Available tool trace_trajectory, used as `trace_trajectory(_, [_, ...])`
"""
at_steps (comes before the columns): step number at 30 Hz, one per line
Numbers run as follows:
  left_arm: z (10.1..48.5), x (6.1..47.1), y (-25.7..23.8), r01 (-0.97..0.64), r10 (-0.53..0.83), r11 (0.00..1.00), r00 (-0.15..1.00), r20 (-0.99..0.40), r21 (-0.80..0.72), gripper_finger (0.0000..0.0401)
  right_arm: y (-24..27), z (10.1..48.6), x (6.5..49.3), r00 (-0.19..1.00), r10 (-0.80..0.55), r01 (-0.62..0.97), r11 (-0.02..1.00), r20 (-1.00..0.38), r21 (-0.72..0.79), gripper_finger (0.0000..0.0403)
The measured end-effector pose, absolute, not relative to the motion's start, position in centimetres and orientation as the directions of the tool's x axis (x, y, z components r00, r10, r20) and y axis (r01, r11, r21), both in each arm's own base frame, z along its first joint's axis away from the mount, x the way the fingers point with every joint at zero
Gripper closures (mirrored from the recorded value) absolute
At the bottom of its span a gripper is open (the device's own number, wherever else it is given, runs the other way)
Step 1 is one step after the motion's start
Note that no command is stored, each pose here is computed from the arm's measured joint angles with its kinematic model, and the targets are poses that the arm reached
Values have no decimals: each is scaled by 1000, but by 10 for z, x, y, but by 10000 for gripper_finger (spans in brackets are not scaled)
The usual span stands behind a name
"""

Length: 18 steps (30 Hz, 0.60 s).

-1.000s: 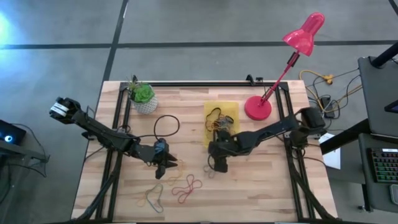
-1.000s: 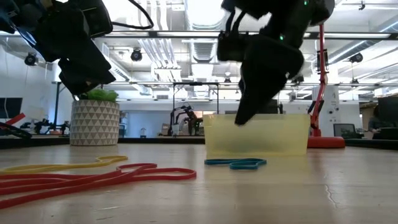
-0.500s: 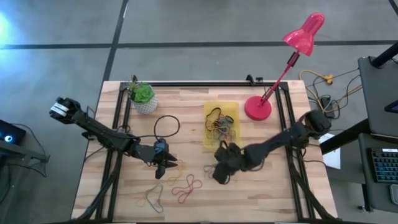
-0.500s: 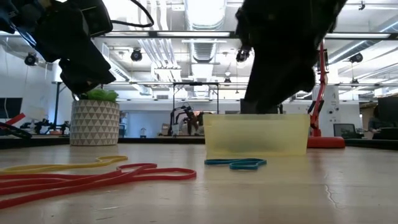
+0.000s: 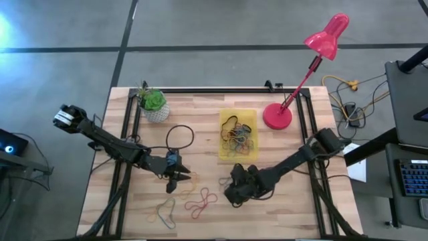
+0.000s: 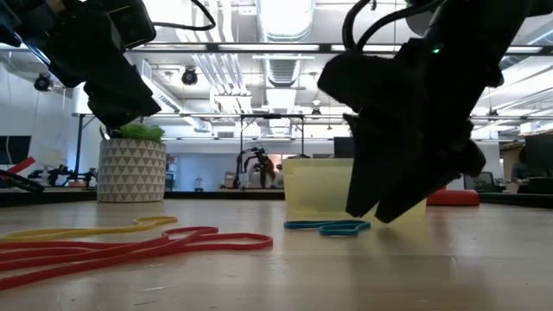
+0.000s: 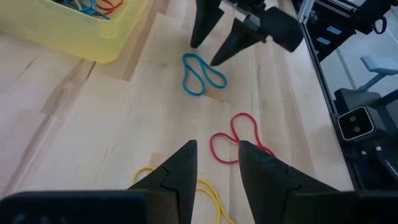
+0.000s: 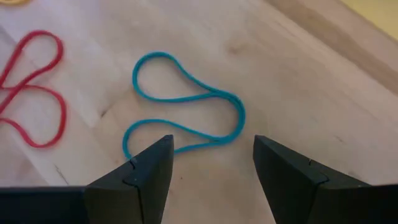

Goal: Pick and place rubber bands into bin
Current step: Put the right blue rubber band into the bin

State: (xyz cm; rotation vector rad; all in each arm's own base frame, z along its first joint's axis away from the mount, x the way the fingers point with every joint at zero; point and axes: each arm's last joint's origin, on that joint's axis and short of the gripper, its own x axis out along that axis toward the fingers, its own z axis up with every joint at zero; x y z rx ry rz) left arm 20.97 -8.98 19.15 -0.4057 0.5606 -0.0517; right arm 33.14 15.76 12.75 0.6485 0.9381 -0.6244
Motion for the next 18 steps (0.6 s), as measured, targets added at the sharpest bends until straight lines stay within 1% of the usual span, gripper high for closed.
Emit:
trace_trajectory(7, [191, 209, -91, -41, -185, 916, 839, -512, -399, 299, 158, 123, 336, 436, -218, 738, 642, -873, 208, 195])
trace_trajectory(13, [190, 209, -90, -42, -185, 916, 838, -514, -398, 299, 153, 126, 330, 369, -268, 775, 617, -890, 135, 195])
trace_trajectory(18, [187, 208, -90, -45, -183, 918, 833, -522, -394, 299, 153, 125, 330, 365, -268, 766, 631, -892, 124, 195])
